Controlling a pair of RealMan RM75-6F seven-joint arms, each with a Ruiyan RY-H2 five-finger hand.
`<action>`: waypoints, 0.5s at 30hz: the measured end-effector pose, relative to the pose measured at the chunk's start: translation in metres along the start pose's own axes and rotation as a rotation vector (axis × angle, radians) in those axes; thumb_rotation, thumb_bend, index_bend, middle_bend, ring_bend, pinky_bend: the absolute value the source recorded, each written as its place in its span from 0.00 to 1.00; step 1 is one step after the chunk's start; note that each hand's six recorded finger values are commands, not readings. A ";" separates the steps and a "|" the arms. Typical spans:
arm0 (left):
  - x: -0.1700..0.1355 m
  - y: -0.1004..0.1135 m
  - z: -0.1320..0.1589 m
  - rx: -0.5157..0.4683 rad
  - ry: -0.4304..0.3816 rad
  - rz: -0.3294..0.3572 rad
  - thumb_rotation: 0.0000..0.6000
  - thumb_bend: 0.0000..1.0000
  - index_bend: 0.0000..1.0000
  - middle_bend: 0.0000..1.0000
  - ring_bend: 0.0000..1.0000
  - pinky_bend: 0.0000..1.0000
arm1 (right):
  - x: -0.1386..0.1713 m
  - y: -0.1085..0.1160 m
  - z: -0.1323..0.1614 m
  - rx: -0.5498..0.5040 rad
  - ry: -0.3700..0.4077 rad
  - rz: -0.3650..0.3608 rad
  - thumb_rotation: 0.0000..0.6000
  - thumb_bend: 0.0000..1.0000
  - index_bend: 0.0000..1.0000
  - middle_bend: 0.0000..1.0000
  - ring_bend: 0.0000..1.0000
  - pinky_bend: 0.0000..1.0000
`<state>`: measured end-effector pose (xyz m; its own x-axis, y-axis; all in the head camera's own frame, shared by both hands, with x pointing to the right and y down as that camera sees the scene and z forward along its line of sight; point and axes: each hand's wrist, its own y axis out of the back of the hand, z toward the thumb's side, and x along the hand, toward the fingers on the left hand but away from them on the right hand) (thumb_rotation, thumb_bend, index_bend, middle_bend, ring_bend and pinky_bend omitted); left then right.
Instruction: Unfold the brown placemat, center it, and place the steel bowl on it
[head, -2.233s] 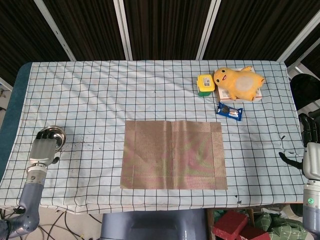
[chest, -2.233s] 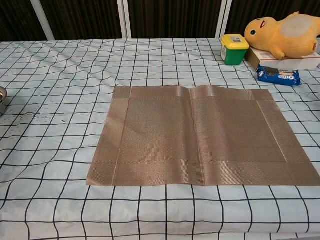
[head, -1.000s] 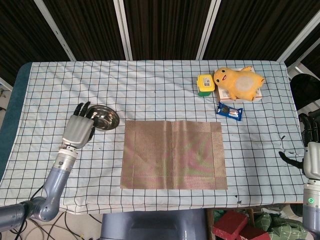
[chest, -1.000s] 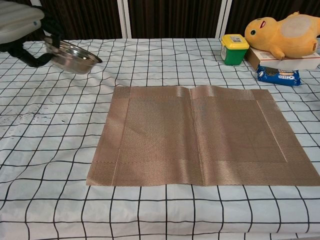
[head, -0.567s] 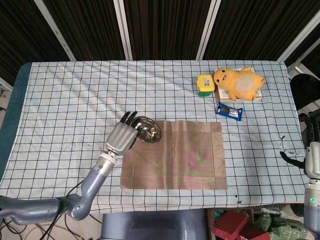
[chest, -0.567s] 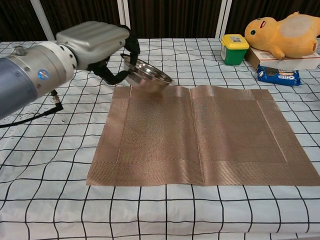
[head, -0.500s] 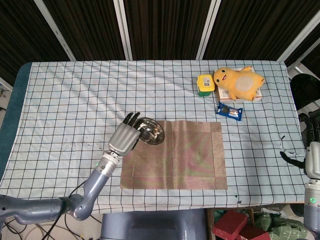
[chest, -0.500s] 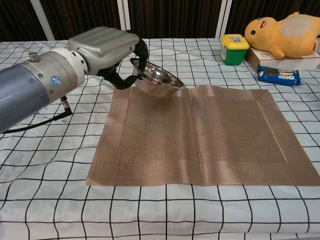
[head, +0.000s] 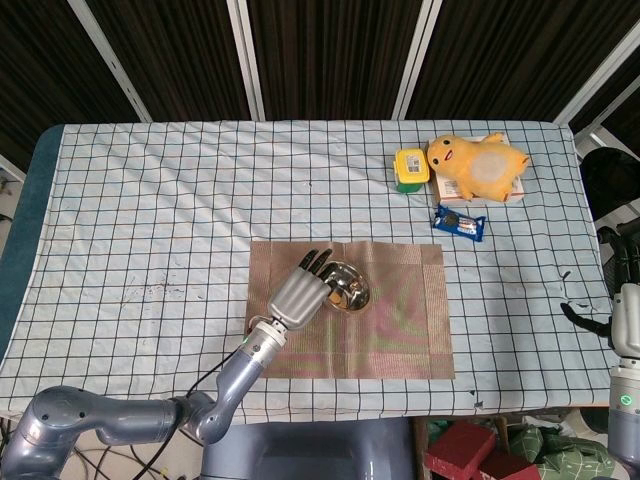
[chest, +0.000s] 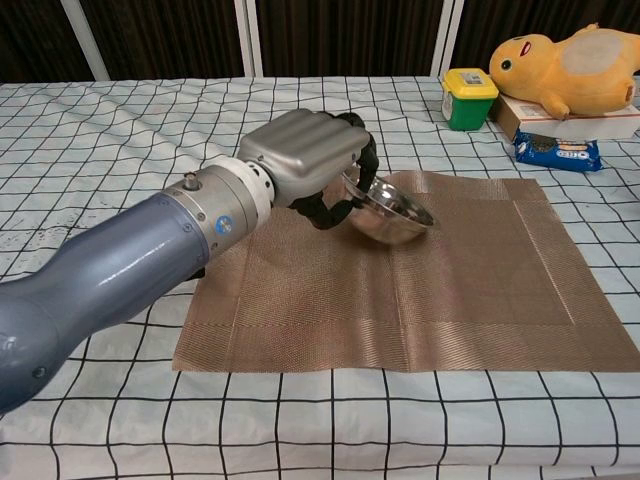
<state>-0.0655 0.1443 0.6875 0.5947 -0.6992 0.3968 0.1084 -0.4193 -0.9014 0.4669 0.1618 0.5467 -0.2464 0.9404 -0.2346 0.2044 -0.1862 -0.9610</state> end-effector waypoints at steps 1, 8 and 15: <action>-0.001 -0.004 0.002 0.006 -0.009 -0.010 1.00 0.43 0.57 0.23 0.06 0.14 | 0.000 0.000 0.000 0.000 0.000 0.000 1.00 0.06 0.02 0.00 0.00 0.17; -0.010 -0.020 0.007 0.060 -0.053 -0.036 1.00 0.17 0.53 0.20 0.06 0.14 | 0.000 0.001 -0.001 -0.005 -0.004 -0.002 1.00 0.06 0.02 0.00 0.00 0.17; -0.023 -0.023 -0.005 0.067 -0.042 -0.058 1.00 0.05 0.32 0.14 0.05 0.11 | 0.000 0.000 0.000 -0.005 -0.003 0.002 1.00 0.06 0.02 0.00 0.00 0.17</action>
<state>-0.0859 0.1670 0.7005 0.6186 -0.6495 0.4421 0.1960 -0.4173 -0.8874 0.4673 0.1621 0.5467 -0.2492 0.9390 -0.2370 0.2095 -0.1867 -0.9598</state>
